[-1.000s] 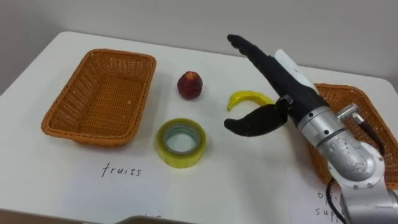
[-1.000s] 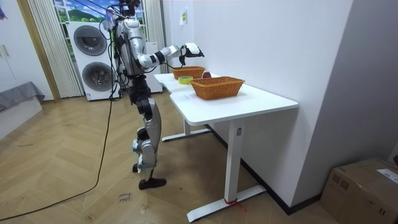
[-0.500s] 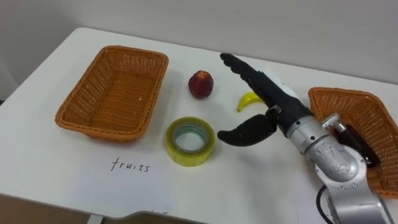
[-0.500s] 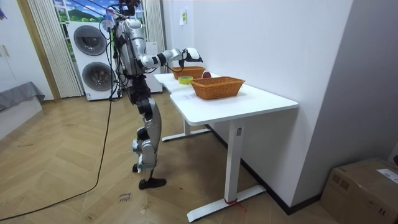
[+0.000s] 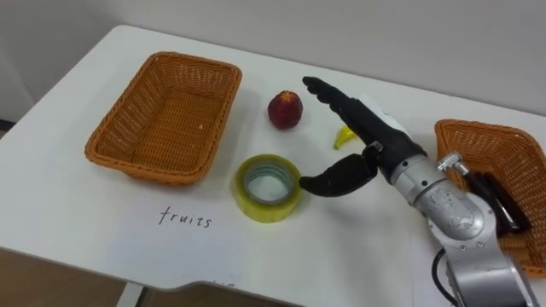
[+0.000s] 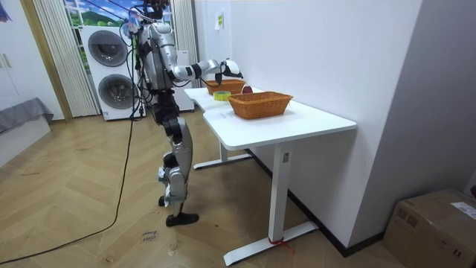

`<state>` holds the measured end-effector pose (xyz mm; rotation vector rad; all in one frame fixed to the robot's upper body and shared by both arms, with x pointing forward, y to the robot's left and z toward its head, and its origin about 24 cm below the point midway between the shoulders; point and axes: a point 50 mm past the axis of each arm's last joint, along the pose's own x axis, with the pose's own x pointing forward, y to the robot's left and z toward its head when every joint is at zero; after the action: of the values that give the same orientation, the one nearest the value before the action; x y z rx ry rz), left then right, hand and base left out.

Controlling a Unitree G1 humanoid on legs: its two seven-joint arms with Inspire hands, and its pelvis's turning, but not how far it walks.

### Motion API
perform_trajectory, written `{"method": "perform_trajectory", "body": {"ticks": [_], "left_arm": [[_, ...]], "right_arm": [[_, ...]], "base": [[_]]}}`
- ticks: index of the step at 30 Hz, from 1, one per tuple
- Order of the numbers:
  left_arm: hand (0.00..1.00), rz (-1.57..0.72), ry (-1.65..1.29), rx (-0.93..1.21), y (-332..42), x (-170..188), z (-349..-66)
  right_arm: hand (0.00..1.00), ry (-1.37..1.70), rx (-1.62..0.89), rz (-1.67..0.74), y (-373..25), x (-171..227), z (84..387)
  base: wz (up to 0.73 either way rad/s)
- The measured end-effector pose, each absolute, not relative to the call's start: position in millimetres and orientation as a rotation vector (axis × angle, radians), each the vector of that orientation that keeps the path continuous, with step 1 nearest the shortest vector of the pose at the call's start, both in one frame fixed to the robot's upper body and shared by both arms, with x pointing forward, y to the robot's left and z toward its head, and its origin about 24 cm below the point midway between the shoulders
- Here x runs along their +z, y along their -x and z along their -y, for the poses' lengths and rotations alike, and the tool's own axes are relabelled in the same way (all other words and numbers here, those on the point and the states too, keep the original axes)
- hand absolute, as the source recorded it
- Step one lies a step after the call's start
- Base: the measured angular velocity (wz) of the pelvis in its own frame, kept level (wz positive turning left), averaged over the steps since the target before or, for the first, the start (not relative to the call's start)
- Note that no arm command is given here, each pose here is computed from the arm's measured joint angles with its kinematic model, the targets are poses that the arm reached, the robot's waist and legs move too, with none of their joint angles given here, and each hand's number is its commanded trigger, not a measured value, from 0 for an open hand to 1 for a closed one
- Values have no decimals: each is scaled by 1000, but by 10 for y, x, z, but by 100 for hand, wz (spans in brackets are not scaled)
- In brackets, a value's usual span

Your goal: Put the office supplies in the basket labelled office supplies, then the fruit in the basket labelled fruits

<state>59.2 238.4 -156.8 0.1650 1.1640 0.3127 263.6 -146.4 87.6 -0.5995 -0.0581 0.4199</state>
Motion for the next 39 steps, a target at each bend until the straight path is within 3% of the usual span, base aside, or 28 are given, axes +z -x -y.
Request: {"method": "perform_trajectory", "body": {"ticks": [39], "left_arm": [[0, -1159, -175, 307, -622, -1569, -2344]], "right_arm": [[0, 615, 493, -14, -2649, 680, 1324]], "base": [[0]]}}
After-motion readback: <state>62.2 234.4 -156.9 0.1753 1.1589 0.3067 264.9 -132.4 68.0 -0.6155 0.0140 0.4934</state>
